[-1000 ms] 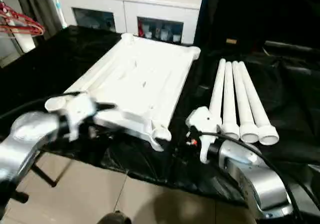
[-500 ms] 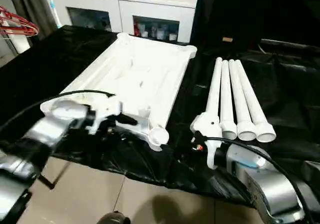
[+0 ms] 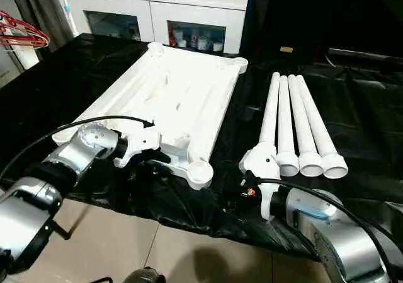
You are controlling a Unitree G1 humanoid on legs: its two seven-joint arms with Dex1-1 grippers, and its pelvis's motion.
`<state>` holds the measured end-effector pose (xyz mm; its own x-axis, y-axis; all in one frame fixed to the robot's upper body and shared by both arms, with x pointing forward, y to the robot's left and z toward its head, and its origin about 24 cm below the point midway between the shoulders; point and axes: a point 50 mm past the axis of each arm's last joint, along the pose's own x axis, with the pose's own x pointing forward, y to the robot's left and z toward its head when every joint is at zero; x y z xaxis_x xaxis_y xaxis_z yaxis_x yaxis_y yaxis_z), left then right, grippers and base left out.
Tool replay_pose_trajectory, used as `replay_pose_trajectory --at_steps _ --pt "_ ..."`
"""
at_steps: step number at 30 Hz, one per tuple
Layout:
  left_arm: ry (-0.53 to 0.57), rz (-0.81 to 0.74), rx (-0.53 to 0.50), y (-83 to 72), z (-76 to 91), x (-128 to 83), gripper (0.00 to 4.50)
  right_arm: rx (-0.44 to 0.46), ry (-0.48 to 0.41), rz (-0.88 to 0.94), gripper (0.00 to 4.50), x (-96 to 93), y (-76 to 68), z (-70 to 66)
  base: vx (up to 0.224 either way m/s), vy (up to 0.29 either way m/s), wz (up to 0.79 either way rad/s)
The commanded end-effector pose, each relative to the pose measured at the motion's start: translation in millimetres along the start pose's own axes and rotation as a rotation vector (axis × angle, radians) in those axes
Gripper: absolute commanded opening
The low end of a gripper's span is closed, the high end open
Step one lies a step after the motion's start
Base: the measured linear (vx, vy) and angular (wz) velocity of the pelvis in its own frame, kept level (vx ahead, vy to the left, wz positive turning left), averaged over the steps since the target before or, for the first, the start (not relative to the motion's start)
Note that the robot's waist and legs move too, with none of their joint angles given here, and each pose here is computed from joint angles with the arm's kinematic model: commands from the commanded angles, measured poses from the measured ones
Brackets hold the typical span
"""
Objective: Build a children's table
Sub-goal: Move to table
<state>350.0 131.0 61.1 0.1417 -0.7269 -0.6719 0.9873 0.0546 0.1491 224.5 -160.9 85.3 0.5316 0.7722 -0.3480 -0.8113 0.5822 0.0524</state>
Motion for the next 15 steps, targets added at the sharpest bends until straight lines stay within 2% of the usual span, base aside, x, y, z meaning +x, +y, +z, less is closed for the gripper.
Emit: replay_pose_trajectory --at_steps 1,3,4,10,15 --pt "-0.026 0.003 0.007 4.1 6.0 -3 0.85 -0.013 -0.005 -0.01 4.09 -3.6 0.6 3.5 0.0 0.0 0.0" --pt "-0.088 0.001 -0.025 6.3 12.3 -4 0.76 -0.013 -0.004 -0.009 4.09 -3.4 1.2 3.3 0.0 0.0 0.0" --pt "-0.101 -0.001 -0.032 6.9 14.0 -5 0.59 -0.013 -0.003 -0.008 4.09 -3.2 1.5 3.2 0.0 0.0 0.0" --pt "-0.165 0.019 -0.034 5.9 20.1 -3 0.21 -0.014 -0.002 -0.009 4.09 -1.8 1.4 3.6 0.0 0.0 0.0" --pt "-0.173 0.021 -0.01 -4.9 16.9 5 0.02 -0.02 0.002 -0.011 4.09 0.1 0.6 3.0 0.0 0.0 0.0"
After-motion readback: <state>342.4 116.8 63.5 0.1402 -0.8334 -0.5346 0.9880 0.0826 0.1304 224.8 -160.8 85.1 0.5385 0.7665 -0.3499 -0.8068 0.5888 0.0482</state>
